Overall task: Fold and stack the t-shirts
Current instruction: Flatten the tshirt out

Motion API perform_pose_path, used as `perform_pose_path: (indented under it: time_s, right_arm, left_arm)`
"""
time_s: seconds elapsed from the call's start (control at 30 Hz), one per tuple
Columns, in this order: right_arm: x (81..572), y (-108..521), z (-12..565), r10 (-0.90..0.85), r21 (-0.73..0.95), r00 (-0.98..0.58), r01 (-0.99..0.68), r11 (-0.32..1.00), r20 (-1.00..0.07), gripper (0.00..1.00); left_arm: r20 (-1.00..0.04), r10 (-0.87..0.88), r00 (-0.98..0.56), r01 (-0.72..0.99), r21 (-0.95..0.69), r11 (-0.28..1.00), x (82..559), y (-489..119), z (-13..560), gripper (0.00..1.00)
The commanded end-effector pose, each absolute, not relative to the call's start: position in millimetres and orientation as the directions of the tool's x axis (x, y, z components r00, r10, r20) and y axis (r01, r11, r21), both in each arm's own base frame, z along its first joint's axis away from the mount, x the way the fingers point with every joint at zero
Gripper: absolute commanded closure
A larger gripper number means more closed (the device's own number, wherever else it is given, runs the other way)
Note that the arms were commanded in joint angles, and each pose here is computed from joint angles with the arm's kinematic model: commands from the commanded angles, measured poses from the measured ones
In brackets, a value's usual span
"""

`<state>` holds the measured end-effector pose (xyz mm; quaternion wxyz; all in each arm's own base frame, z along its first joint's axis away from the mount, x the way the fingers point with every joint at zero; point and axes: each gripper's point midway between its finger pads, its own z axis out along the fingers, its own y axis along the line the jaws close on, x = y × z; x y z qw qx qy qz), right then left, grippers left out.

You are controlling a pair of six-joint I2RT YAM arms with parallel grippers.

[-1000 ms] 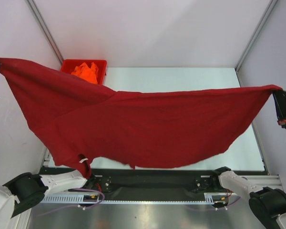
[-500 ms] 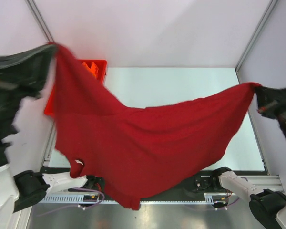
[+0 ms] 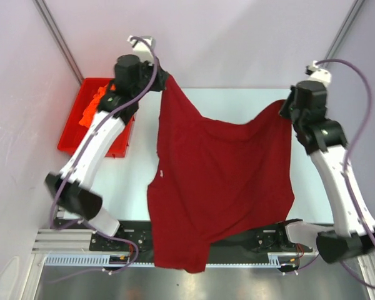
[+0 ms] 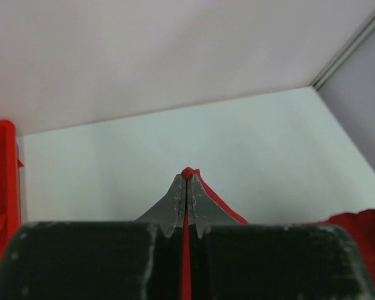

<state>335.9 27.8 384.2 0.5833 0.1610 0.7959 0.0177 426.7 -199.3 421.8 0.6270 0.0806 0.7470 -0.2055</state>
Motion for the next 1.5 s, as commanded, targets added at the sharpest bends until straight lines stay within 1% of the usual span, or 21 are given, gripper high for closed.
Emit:
perform_pose_path:
  time_s: [0.0,0.03,0.23,0.27,0.3,0.33,0.7,0.77,0.83,0.87,0.9,0.93,0.97,1.0,1.07,1.13,1.17,1.23,1.27,1.43,1.47]
  right_arm:
    - [394,18,376,0.267,0.219,-0.180,0.248,0.944,-0.947,1.00]
    - [407,15,371,0.272,0.226,-0.162,0.255,0.940,-0.949,1.00]
    - [483,-13,307,0.329,0.260,-0.215,0.296,0.919,-0.919,1.00]
    - [492,-11,303,0.335,0.269,-0.220,0.281,0.921,-0.916,1.00]
    - [501,-9,297,0.337,0.271,-0.232,0.274,0.923,-0.913,1.00]
    - [514,-3,290,0.337,0.274,-0.241,0.258,0.926,-0.910,1.00]
    - [597,-10,228,0.296,0.219,-0.328,0.253,0.942,-0.897,1.00]
    - [609,-11,236,0.288,0.212,-0.332,0.246,0.946,-0.898,0.91]
    - [618,-12,235,0.288,0.199,-0.372,0.260,0.945,-0.882,0.72]
    - [618,-12,237,0.294,0.199,-0.386,0.267,0.943,-0.875,0.50]
    - [612,-15,241,0.296,0.181,-0.420,0.292,0.939,-0.858,0.41]
    - [605,-18,242,0.304,0.171,-0.436,0.319,0.932,-0.847,0.36]
    - [597,-21,241,0.314,0.159,-0.454,0.347,0.924,-0.834,0.20]
    - [589,-18,243,0.352,0.187,-0.465,0.364,0.912,-0.812,0.19]
    - [552,-14,234,0.374,0.166,-0.564,0.385,0.908,-0.736,0.20]
    - [519,-13,225,0.388,0.132,-0.619,0.418,0.899,-0.683,0.20]
    - [498,-12,248,0.397,0.154,-0.594,0.417,0.896,-0.699,0.21]
    - [460,-5,217,0.459,0.186,-0.641,0.448,0.874,-0.615,0.23]
    - [441,-1,232,0.478,0.227,-0.622,0.442,0.868,-0.620,0.27]
    - [345,7,175,0.558,0.238,-0.705,0.507,0.828,-0.438,0.32]
    - [331,6,169,0.570,0.232,-0.704,0.524,0.820,-0.425,0.33]
  left_arm:
    - [-0.973,-0.197,-0.118,0.400,-0.229,0.887,473,-196,434,1.00]
    - [-0.972,-0.184,-0.149,0.384,-0.228,0.894,495,-199,411,1.00]
    - [-0.969,-0.224,-0.106,0.371,-0.247,0.895,582,-195,402,1.00]
    - [-0.970,-0.239,-0.032,0.390,-0.233,0.891,588,-195,436,1.00]
    - [-0.970,-0.221,-0.098,0.377,-0.242,0.894,613,-199,396,1.00]
    - [-0.969,-0.234,-0.082,0.387,-0.248,0.888,628,-200,396,1.00]
    - [-0.937,-0.349,-0.032,0.348,-0.338,0.875,684,-166,355,1.00]
    - [-0.931,-0.362,-0.039,0.336,-0.353,0.873,694,-160,346,1.00]
    - [-0.922,-0.384,-0.042,0.312,-0.377,0.872,698,-149,344,0.75]
    - [-0.920,-0.389,-0.044,0.294,-0.384,0.875,697,-143,344,0.55]
    - [-0.919,-0.387,-0.068,0.266,-0.391,0.881,695,-136,341,0.20]
    - [-0.921,-0.381,-0.077,0.252,-0.388,0.887,691,-133,344,0.11]
    - [-0.924,-0.369,-0.103,0.235,-0.383,0.893,688,-131,338,0.08]
    - [-0.928,-0.356,-0.109,0.225,-0.372,0.901,672,-130,357,0.01]
    - [-0.920,-0.344,-0.190,0.169,-0.375,0.911,652,-131,342,0.00]
    - [-0.919,-0.354,-0.173,0.132,-0.378,0.916,618,-125,378,0.00]
    - [-0.902,-0.351,-0.252,0.087,-0.382,0.920,604,-125,354,0.00]
    - [-0.903,-0.356,-0.242,0.059,-0.380,0.923,567,-125,380,0.01]
    - [-0.880,-0.344,-0.327,0.037,-0.376,0.926,552,-131,350,0.05]
    - [-0.841,-0.325,-0.432,0.132,-0.415,0.900,453,-158,349,0.14]
    - [-0.812,-0.284,-0.510,0.141,-0.404,0.904,430,-171,317,0.17]
